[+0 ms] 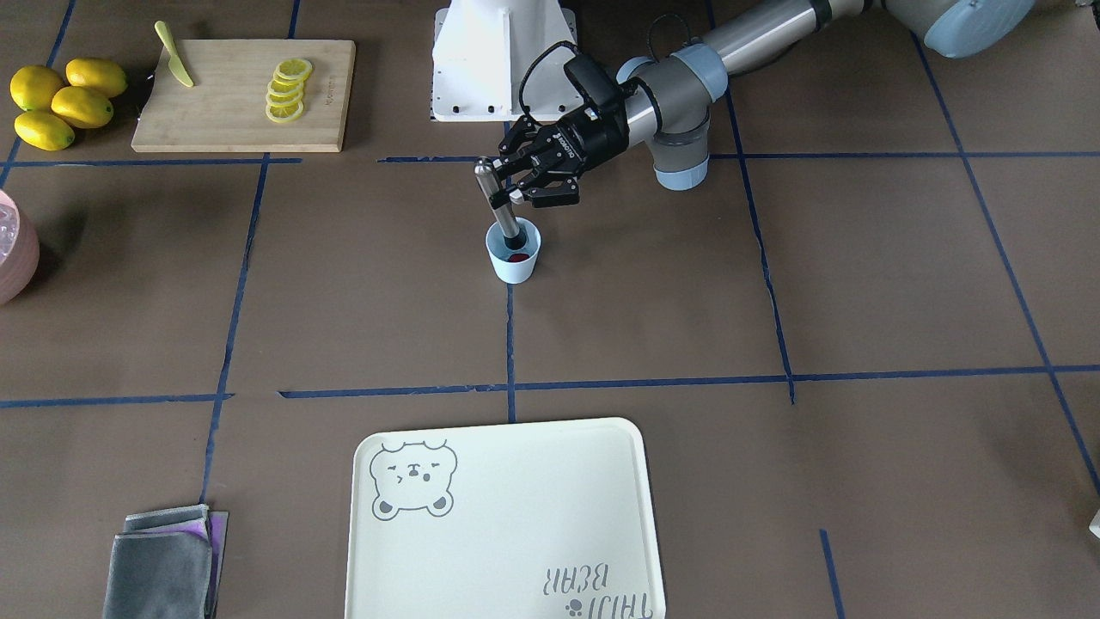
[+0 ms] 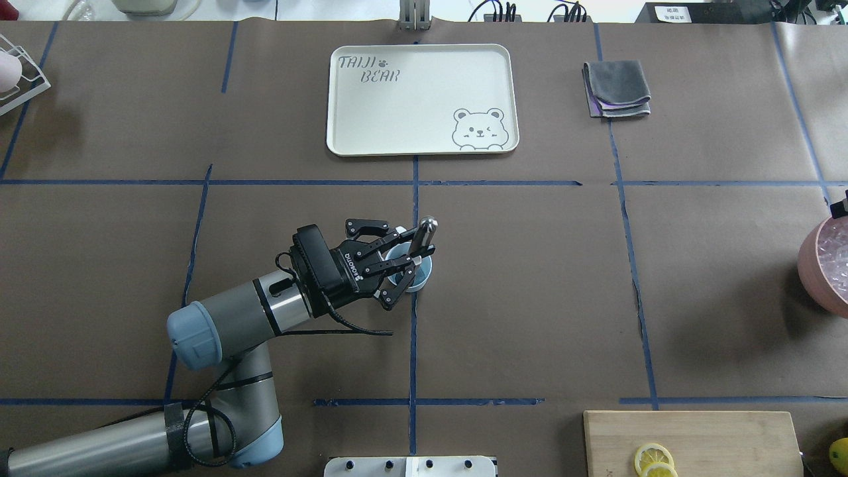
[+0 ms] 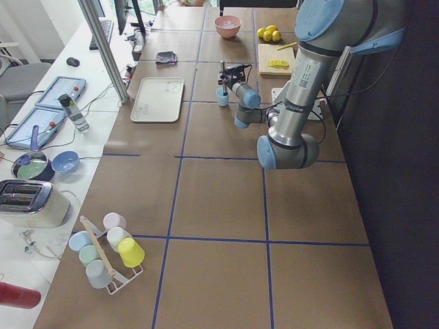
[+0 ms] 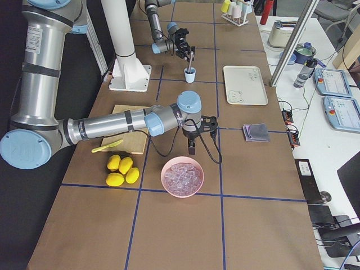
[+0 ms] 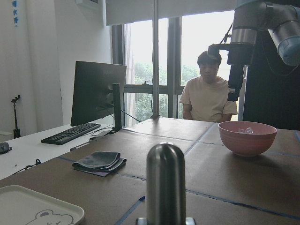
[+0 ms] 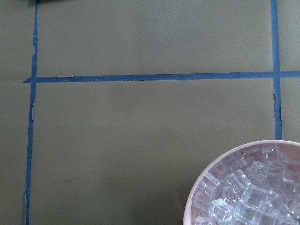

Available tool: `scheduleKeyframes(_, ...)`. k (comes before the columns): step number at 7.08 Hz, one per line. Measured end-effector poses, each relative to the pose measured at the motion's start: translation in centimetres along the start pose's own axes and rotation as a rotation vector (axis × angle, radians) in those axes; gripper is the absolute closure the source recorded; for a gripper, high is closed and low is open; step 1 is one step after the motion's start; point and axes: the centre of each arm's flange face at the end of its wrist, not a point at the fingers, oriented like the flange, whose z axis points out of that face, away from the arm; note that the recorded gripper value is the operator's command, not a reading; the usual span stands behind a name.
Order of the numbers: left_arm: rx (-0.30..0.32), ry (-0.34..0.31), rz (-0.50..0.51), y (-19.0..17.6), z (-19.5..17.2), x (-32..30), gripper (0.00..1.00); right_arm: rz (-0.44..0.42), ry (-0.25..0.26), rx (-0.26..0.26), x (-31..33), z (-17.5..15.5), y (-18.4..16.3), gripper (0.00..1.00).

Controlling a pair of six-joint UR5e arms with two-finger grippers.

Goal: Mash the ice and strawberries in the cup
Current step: 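Press the muddler down on the ice and strawberry with the left gripper, then lift the muddler out of the cup and withdraw the left arm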

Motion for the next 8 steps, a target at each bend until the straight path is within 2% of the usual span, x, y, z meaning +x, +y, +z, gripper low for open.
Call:
scheduleKeyframes(1,0.030,-0.024,-0.008,-2.8,0.8,0.4,1.00,0.001,0.000,0.001,0.0,0.0,0.0,0.01)
scheduleKeyframes(2,0.028,-0.070,-0.008,-5.2,1.4,0.5,1.00,0.001,0.000,0.002,0.0,-0.1,0.0,0.00)
scheduleKeyframes(4,-0.050,-0.149,0.008,-9.5,2.3,0.2,1.00,0.002,0.001,0.001,0.1,0.0,0.0,0.00)
scheduleKeyframes(5,-0.129,-0.190,0.000,-11.4,2.7,-0.2,1.00,0.003,0.001,0.002,0.1,0.0,0.0,0.00)
scheduleKeyframes(6,-0.234,-0.242,0.001,-12.9,3.0,-0.7,1.00,0.003,0.002,0.002,0.1,0.0,0.0,0.00)
scheduleKeyframes(8,-0.417,-0.356,0.049,-13.4,2.0,-3.7,1.00,0.003,0.003,0.002,0.2,0.0,0.0,0.00)
